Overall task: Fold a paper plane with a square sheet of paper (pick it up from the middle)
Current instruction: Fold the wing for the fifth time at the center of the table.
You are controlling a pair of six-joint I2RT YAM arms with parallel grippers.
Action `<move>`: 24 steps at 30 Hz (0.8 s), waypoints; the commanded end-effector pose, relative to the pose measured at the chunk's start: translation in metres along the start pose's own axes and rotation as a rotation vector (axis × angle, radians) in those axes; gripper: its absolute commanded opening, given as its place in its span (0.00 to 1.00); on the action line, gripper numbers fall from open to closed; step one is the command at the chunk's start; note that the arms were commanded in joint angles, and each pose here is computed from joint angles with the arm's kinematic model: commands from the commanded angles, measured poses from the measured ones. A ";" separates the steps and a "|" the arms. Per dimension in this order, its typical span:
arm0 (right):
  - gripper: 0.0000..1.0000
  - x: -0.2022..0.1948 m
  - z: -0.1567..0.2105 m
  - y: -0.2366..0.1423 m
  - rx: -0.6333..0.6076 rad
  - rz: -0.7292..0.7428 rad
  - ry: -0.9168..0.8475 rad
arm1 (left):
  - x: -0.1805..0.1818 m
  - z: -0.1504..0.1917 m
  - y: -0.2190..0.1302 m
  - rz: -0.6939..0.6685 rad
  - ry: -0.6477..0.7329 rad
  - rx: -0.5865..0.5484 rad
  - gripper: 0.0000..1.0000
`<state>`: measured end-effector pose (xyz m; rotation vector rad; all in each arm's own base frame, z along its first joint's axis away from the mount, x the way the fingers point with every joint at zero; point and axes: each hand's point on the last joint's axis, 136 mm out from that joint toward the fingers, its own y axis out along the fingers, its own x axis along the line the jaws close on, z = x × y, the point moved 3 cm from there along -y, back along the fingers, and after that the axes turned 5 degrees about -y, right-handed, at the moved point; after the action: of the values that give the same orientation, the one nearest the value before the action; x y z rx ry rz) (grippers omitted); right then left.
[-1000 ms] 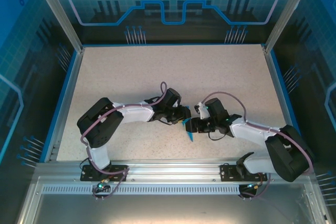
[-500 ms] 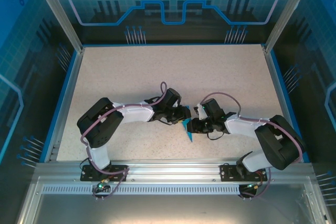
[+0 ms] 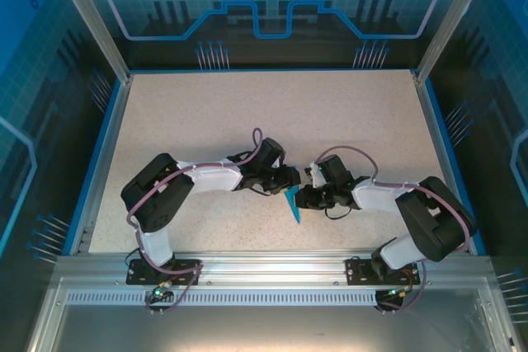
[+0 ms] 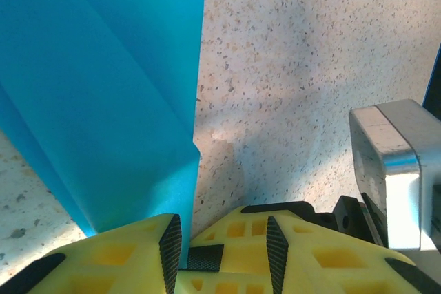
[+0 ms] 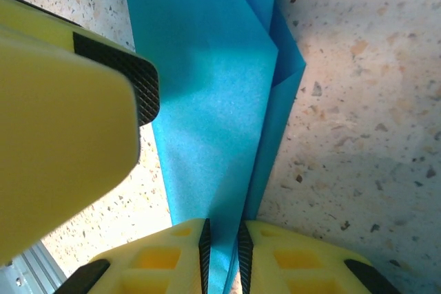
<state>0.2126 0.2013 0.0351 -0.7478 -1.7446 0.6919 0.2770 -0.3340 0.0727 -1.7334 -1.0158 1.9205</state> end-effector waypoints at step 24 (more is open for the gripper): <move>0.26 0.002 0.005 -0.032 -0.081 0.062 0.033 | 0.025 0.002 0.028 -0.067 -0.015 0.058 0.40</move>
<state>0.2097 0.1902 0.0537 -0.8275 -1.7464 0.6460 0.2784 -0.3355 0.0460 -1.6671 -1.0132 1.9251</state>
